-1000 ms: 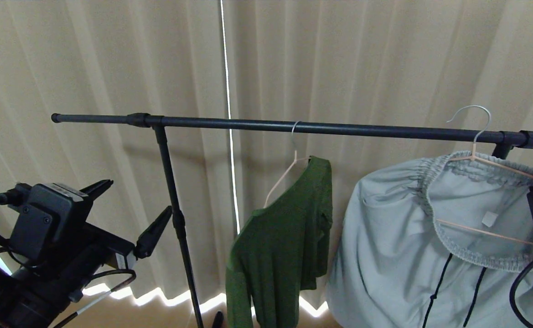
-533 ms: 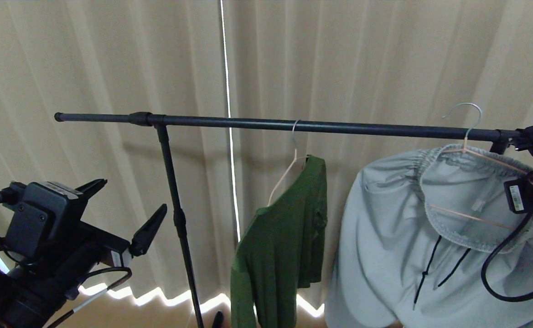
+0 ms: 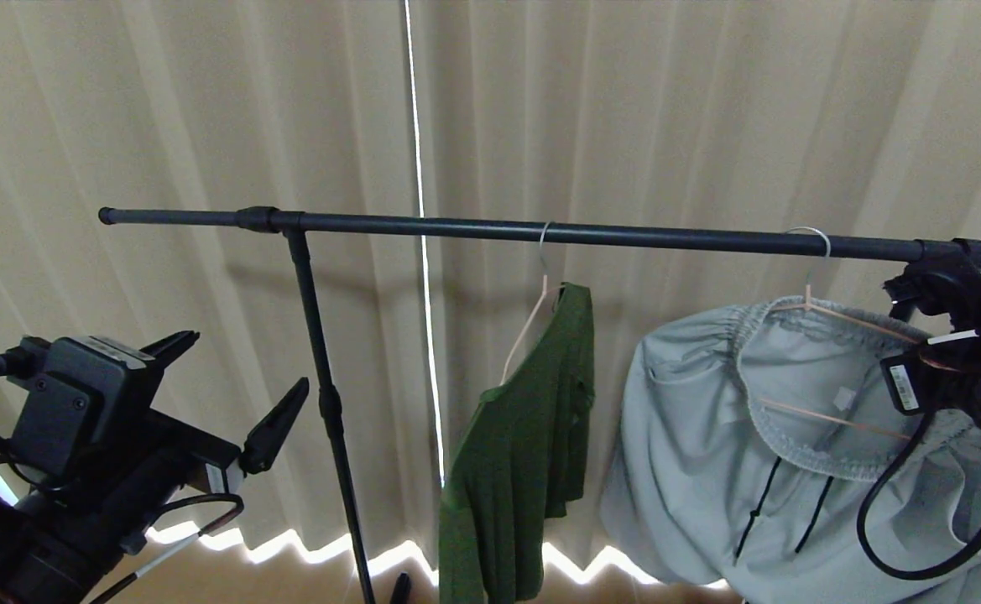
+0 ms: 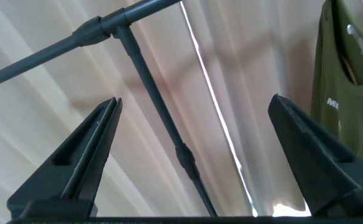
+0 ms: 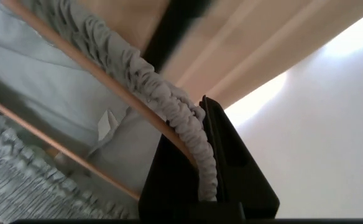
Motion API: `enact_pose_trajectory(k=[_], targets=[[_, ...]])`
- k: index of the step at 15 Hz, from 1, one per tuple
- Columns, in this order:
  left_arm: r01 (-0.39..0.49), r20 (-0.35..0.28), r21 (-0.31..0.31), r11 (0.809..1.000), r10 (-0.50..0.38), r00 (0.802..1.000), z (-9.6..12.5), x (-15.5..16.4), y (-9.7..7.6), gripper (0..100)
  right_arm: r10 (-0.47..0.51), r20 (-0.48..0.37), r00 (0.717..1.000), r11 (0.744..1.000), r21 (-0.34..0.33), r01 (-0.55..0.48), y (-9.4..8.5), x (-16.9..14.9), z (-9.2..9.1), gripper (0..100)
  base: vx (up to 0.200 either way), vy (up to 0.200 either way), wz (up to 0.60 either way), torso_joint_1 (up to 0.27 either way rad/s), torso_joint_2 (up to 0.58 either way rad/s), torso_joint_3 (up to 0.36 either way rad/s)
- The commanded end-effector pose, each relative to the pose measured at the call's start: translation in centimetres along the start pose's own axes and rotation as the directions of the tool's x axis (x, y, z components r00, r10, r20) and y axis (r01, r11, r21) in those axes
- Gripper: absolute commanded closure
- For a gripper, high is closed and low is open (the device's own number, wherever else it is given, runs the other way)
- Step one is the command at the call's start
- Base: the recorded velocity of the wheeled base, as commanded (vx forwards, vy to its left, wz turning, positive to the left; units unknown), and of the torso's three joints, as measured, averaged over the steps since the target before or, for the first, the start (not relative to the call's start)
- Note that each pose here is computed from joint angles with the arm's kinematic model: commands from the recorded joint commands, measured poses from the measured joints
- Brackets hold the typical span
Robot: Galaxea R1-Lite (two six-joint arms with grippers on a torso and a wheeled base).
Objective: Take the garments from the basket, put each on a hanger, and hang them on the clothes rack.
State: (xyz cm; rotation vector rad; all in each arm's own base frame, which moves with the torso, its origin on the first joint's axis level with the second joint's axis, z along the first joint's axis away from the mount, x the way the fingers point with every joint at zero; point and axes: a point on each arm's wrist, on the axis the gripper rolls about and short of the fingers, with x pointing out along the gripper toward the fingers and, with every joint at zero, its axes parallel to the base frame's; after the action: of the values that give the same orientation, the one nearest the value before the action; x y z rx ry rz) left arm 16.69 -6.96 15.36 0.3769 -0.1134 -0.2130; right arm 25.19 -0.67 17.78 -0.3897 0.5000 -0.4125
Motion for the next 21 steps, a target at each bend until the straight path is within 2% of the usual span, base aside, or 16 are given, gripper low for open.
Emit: enact_pose_trajectory(k=[1, 3, 4, 6, 7, 9, 10, 12, 14, 16, 18, 21], targets=[[0.003, -0.006, 0.001, 1.0, -0.003, 1.0, -0.1, 0.1, -0.1, 0, 0.023, 0.0, 1.0, 1.0, -0.015, -0.023, 0.5, -0.5, -0.3, 100, 0.0, 0.0, 0.0, 0.0, 0.0, 0.0], [0.012, -0.016, 0.003, 1.0, -0.012, 1.0, -0.3, 0.0, -0.2, 0, 0.022, -0.003, 1.0, 1.0, -0.018, -0.022, 0.4, -0.8, -0.6, 100, 0.0, 0.0, 0.0, 0.0, 0.0, 0.0], [0.025, -0.023, 0.005, 1.0, -0.025, 0.999, -0.4, 0.1, -0.5, 0, 0.021, 0.001, 1.0, 1.0, -0.016, -0.021, 0.3, -1.0, -0.7, 0, 0.0, 0.0, 0.0, 0.0, 0.0, 0.0], [0.04, -0.02, 0.005, 0.999, -0.04, 0.999, -0.4, 0.1, -0.8, 0, 0.033, 0.004, 0.999, 0.999, -0.014, -0.032, 0.2, -1.6, -1.2, 0, 0.0, 0.0, 0.0, 0.0, 0.0, 0.0], [0.064, 0.007, -0.005, 0.998, -0.064, 0.998, 0.1, 0.0, -1.2, 0, 0.045, 0.007, 0.999, 0.999, -0.014, -0.045, 0.1, -2.3, -1.7, 0, 0.0, 0.0, 0.0, 0.0, 0.0, 0.0], [0.077, 0.02, -0.02, 0.997, -0.076, 0.997, 0.5, 0.2, -1.6, 0, 0.126, 0.061, 0.99, 0.992, 0.015, -0.127, 0.3, -3.7, -2.4, 0, 0.0, 0.0, 0.0, 0.0, 0.0, 0.0], [0.076, 0.009, -0.022, 0.997, -0.076, 0.997, 0.3, 0.4, -1.7, 0, 0.185, 0.095, 0.978, 0.982, 0.028, -0.189, 0.2, -4.3, -2.9, 0, 0.0, 0.0, 0.0, 0.0, 0.0, 0.0], [0.057, -0.002, -0.016, 0.998, -0.057, 0.998, 0.3, 0.9, -1.5, 0, 0.313, 0.183, 0.932, 0.946, 0.026, -0.323, 0.2, -5.1, -3.6, 0, 0.0, 0.0, 0.0, 0.0, 0.0, 0.0], [0.02, -0.042, -0.009, 1.0, -0.021, 0.999, 0.6, 1.5, -1.5, 0, 0.367, 0.231, 0.901, 0.922, 0.034, -0.385, 0.3, -5.2, -4.0, 0, 0.0, 0.0, 0.0, 0.0, 0.0, 0.0], [-0.074, -0.102, -0.012, 0.997, 0.072, 0.992, 2.0, 3.3, -0.7, 0, 0.389, 0.297, 0.872, 0.901, 0.075, -0.427, 0.5, -5.2, -4.3, 0, 0.0, 0.0, 0.0, 0.0, 0.0, 0.0], [-0.071, -0.152, -0.013, 0.997, 0.068, 0.986, 2.8, 3.3, -0.1, 0, 0.414, 0.326, 0.85, 0.886, 0.069, -0.458, 0.6, -5.3, -4.6, 0, 0.0, 0.0, 0.0, 0.0, 0.0, 0.0], [-0.033, -0.291, -0.029, 0.999, 0.023, 0.957, 3.4, 1.2, 0.8, 0, 0.413, 0.33, 0.849, 0.887, 0.063, -0.457, 0.6, -5.5, -4.8, 0, 0.0, 0.0, 0.0, 0.0, 0.0, 0.0]])
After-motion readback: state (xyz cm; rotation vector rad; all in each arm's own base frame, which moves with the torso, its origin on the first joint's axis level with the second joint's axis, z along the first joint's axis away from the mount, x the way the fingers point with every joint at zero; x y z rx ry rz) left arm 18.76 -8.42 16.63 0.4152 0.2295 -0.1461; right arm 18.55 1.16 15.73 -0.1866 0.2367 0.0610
